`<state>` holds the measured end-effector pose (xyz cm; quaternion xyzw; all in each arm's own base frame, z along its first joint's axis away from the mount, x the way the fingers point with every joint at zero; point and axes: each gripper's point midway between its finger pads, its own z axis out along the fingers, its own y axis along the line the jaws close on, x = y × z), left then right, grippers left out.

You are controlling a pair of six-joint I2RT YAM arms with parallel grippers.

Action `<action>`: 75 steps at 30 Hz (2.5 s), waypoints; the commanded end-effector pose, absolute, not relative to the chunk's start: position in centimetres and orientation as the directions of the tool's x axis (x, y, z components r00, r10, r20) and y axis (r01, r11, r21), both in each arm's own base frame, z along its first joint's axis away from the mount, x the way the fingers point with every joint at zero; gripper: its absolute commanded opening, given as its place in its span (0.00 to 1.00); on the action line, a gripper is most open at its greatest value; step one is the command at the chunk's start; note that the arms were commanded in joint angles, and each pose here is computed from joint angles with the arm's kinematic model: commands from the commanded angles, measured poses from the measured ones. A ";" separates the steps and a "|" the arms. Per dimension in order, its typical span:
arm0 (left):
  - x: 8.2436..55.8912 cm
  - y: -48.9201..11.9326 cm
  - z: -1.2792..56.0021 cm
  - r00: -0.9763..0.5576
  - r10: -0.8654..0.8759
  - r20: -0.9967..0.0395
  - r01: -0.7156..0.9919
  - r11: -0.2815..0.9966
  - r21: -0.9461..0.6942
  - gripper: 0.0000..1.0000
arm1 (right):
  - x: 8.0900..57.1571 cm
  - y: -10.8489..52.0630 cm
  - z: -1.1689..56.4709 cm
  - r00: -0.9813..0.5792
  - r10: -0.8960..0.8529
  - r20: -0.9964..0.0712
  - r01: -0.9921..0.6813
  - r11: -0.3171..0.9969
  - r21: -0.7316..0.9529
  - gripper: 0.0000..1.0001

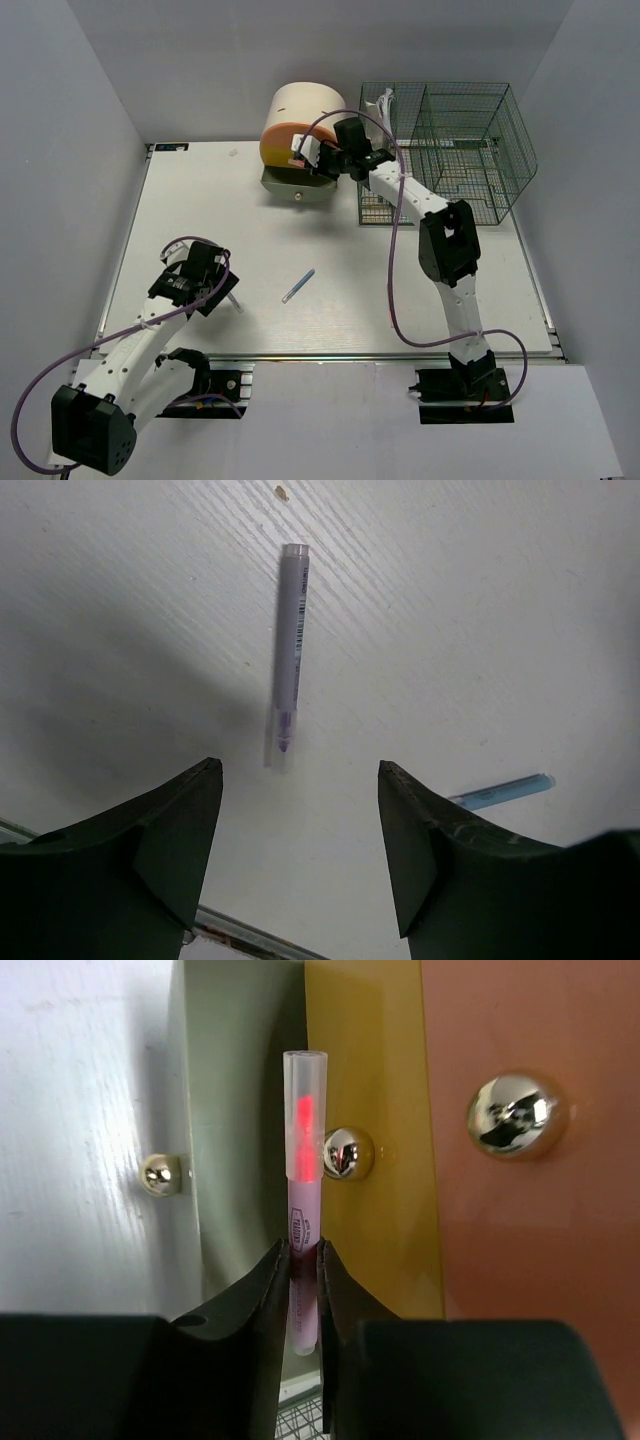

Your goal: Organize the desk

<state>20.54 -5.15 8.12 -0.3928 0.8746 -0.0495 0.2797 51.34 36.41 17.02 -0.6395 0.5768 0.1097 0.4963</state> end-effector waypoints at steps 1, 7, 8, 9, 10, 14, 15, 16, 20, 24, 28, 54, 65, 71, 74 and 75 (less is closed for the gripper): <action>21.3 -5.2 8.5 -0.511 -0.725 -0.461 -0.657 0.676 -0.334 0.73 | 53.6 36.8 20.4 0.376 -0.614 -0.694 -0.771 0.208 -0.602 0.19; 21.8 -5.5 7.8 -0.531 -0.716 -0.453 -0.656 0.686 -0.315 0.73 | 52.8 36.3 20.5 0.361 -0.605 -0.709 -0.789 0.208 -0.579 0.43; 21.8 -5.5 7.6 -0.534 -0.715 -0.451 -0.658 0.687 -0.309 0.73 | 52.5 36.2 20.7 0.360 -0.602 -0.713 -0.791 0.207 -0.575 0.44; 21.9 -5.5 7.5 -0.537 -0.713 -0.451 -0.658 0.688 -0.305 0.73 | 52.2 36.3 20.9 0.359 -0.594 -0.720 -0.794 0.210 -0.570 0.44; 22.0 -5.6 7.1 -0.543 -0.712 -0.446 -0.661 0.689 -0.295 0.73 | 51.9 36.2 21.2 0.359 -0.589 -0.724 -0.795 0.214 -0.568 0.44; 22.2 -5.6 6.4 -0.558 -0.702 -0.443 -0.666 0.697 -0.266 0.71 | 50.6 35.9 24.0 0.298 -0.525 -0.797 -0.820 0.286 -0.495 0.28; 22.2 -5.5 6.3 -0.560 -0.700 -0.443 -0.669 0.698 -0.257 0.70 | 49.7 35.6 26.0 0.293 -0.485 -0.824 -0.831 0.298 -0.471 0.17; 22.2 -5.5 6.0 -0.564 -0.699 -0.440 -0.672 0.698 -0.247 0.69 | 48.5 35.7 26.8 0.251 -0.440 -0.862 -0.858 0.311 -0.408 0.12; 22.2 -5.4 4.6 -0.580 -0.694 -0.427 -0.689 0.697 -0.198 0.62 | 41.7 35.2 26.2 0.158 -0.325 -0.933 -0.953 0.197 -0.230 0.09; 23.0 -5.4 3.5 -0.594 -0.681 -0.429 -0.687 0.706 -0.170 0.56 | 36.5 33.8 28.6 0.169 -0.219 -0.961 -0.962 0.176 -0.210 0.10; 23.1 -5.6 2.3 -0.619 -0.670 -0.410 -0.687 0.715 -0.131 0.52 | 33.9 32.9 28.2 0.127 -0.206 -0.970 -0.972 0.167 -0.163 0.11; 26.4 -8.7 4.9 -0.761 -0.516 -0.393 -0.479 0.856 -0.196 0.00 | 29.2 28.8 28.0 0.108 -0.212 -0.971 -0.969 0.194 -0.151 0.35; 37.5 -18.1 17.3 -0.658 -0.369 -0.657 0.097 0.823 -0.560 0.00 | 28.1 27.0 27.5 0.088 -0.231 -0.969 -0.971 0.198 -0.135 0.39; 44.4 -21.1 19.5 -0.634 -0.597 -0.492 -0.065 0.675 -0.734 0.00 | 28.6 26.1 28.4 0.096 -0.224 -0.970 -0.953 0.260 -0.154 0.39; 47.6 -22.6 20.5 -0.605 -0.698 -0.383 -0.140 0.566 -0.812 0.00 | 28.8 25.4 28.8 0.103 -0.222 -0.970 -0.941 0.294 -0.167 0.39; 48.3 -22.9 20.8 -0.590 -0.741 -0.321 -0.188 0.512 -0.838 0.00 | 28.7 25.2 29.1 0.112 -0.219 -0.969 -0.936 0.303 -0.177 0.39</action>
